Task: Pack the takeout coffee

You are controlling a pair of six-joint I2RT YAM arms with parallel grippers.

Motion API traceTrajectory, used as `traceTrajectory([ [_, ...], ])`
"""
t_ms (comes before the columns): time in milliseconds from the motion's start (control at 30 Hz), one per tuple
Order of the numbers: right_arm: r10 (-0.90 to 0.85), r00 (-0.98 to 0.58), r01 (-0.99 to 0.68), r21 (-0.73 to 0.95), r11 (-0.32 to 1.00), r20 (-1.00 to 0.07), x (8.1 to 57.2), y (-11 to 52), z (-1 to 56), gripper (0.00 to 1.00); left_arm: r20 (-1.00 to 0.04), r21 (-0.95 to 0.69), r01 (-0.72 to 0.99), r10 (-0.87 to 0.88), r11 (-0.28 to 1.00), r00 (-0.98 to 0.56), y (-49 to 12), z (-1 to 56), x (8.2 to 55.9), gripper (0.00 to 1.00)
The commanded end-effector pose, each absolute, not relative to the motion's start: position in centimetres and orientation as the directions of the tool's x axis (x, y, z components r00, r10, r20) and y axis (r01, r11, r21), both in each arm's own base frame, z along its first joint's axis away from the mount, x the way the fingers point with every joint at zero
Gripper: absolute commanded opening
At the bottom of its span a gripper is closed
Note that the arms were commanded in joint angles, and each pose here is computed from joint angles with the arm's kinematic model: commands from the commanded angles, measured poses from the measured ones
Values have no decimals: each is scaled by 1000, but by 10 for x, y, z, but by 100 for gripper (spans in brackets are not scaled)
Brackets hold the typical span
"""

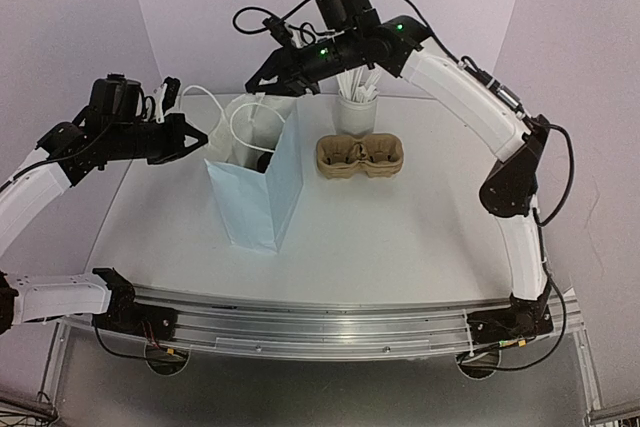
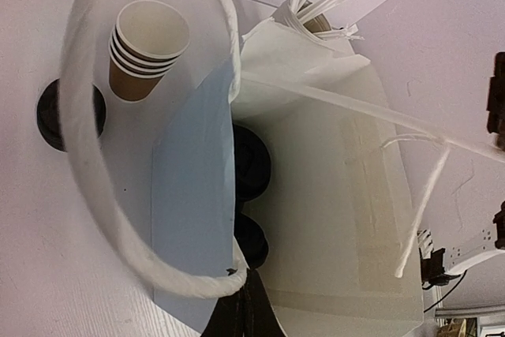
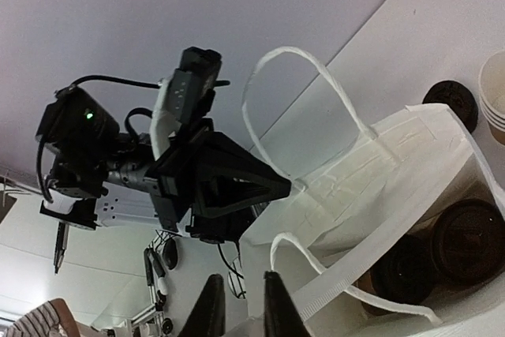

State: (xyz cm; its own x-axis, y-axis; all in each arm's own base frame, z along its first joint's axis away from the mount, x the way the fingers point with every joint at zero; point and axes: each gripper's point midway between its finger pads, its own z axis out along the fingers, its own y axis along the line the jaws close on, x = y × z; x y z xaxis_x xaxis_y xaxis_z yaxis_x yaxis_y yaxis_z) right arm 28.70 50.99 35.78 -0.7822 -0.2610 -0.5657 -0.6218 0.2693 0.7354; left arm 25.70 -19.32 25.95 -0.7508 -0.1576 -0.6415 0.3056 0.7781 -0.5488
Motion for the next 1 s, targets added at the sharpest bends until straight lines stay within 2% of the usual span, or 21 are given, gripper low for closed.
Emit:
traceTrajectory([
  [0,-190,-819,-572,743,347,-542,312,516,346,48,-624,-553,304,-144,776,-768,-194,252,254,0],
  [67,-151,-805,-584,722,371,-573,320,514,354,71,-625,-552,304,-144,777,-768,-194,253,254,0],
  [133,-112,-783,-601,698,390,-611,327,509,365,83,-624,-551,303,-143,778,-768,-194,252,254,0],
  [233,-55,-748,-619,665,418,-661,335,501,383,85,-625,-552,305,-143,776,-768,-194,252,254,0],
  [533,6,-646,-703,597,387,-764,323,478,437,87,-630,-550,307,-143,777,-764,-193,254,253,0],
  [600,41,-592,-708,544,450,-805,327,458,451,88,-628,-549,303,-146,779,-764,-191,253,253,0],
  [667,87,-550,-654,494,572,-830,341,426,452,89,-622,-553,292,-154,781,-768,-190,251,253,0],
  [800,199,-472,-361,394,845,-859,386,318,434,89,-605,-569,254,-189,783,-773,-185,248,255,0],
  [967,246,-440,14,268,963,-863,398,191,385,89,-573,-608,189,-261,771,-777,-172,245,261,0],
])
